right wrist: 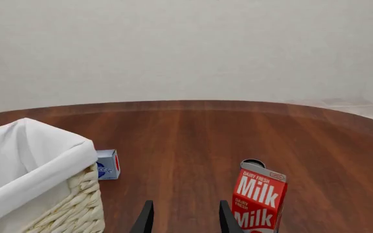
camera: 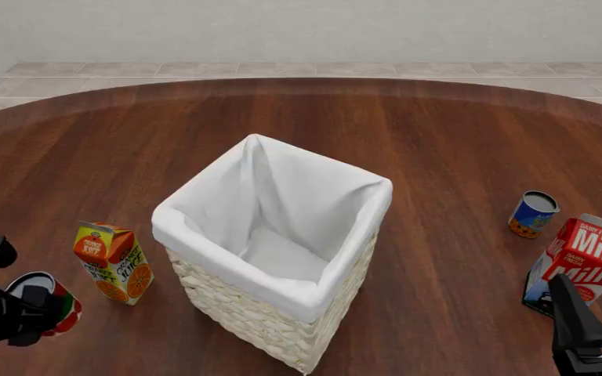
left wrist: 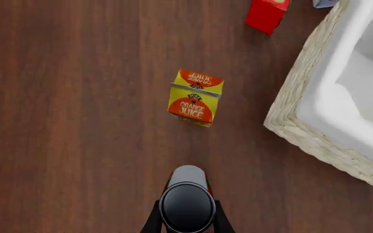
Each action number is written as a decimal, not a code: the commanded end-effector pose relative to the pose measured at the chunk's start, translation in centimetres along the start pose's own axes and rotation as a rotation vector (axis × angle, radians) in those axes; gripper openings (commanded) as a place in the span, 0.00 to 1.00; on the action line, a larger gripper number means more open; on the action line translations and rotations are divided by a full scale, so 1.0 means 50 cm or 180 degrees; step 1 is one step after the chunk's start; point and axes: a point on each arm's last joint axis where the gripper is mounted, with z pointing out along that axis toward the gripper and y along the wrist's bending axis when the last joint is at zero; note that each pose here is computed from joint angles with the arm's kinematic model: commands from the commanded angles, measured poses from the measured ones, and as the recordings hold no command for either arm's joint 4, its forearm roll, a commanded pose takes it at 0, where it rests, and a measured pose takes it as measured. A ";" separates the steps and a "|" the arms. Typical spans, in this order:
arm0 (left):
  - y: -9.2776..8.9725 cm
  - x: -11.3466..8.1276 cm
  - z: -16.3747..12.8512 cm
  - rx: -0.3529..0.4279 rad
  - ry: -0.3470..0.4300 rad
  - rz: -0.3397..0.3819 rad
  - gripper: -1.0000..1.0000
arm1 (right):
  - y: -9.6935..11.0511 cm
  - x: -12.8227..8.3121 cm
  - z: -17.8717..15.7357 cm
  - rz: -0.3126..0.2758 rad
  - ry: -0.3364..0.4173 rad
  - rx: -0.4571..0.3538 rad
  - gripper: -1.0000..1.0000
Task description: Pick up the alphabet soup and the tomato sauce, and put them in the basket.
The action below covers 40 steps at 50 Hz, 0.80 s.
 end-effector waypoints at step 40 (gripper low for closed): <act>-0.031 -0.074 -0.167 0.0355 -0.0415 0.0431 0.00 | 0.002 -0.001 0.000 -0.0051 -0.0014 -0.0047 1.00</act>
